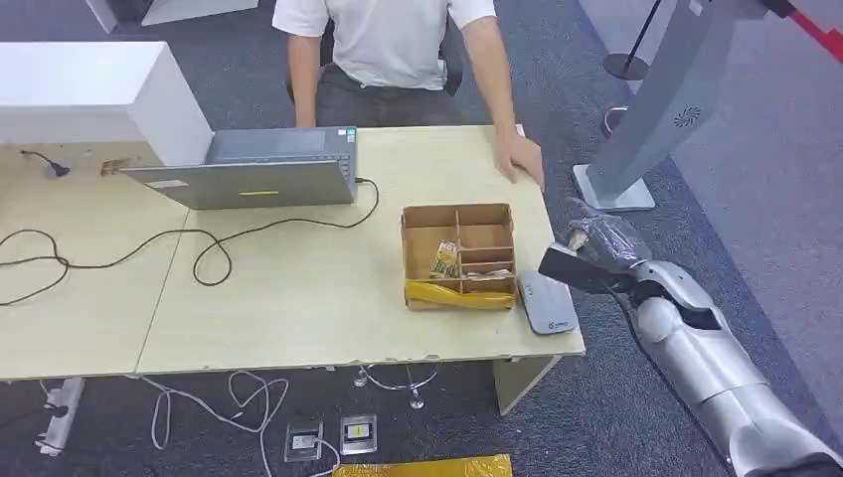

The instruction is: Pass the card to the sensor for recognition and then transmit it.

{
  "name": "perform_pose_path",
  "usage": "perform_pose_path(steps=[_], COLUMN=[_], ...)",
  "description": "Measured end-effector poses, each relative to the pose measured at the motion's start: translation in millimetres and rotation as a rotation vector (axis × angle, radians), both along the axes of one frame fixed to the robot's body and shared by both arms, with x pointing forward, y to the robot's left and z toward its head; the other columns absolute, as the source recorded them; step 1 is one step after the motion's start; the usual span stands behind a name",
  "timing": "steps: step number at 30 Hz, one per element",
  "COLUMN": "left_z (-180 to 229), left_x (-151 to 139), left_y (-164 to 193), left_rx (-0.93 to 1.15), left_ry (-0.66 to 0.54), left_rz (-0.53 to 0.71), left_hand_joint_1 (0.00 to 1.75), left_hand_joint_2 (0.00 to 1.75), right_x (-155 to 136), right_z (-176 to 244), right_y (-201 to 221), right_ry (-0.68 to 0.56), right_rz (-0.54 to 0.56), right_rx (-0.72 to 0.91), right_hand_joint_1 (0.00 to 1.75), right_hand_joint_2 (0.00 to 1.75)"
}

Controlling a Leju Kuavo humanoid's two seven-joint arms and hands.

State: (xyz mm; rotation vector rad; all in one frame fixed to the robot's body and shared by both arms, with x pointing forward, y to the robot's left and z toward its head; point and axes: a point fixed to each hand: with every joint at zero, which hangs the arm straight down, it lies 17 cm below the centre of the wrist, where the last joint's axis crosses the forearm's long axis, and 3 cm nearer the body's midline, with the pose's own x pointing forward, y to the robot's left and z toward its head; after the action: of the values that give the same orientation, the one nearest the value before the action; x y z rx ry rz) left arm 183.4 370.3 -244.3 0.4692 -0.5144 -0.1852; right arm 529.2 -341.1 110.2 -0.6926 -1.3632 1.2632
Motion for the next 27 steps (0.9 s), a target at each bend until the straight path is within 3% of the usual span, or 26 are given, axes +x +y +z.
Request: perform_pose_path(steps=[27], left_z=[0], left_x=[0], left_y=[-1], left_rx=[-0.002], left_ry=[0.000], left_rz=[0.000], left_hand_joint_1=[0.00], left_hand_joint_2=[0.00], right_x=[-24], right_z=[-42], right_y=[11], right_ry=[0.048], right_rz=[0.003], right_rx=[-0.031], right_hand_joint_1=[1.75], right_hand_joint_2=[1.75])
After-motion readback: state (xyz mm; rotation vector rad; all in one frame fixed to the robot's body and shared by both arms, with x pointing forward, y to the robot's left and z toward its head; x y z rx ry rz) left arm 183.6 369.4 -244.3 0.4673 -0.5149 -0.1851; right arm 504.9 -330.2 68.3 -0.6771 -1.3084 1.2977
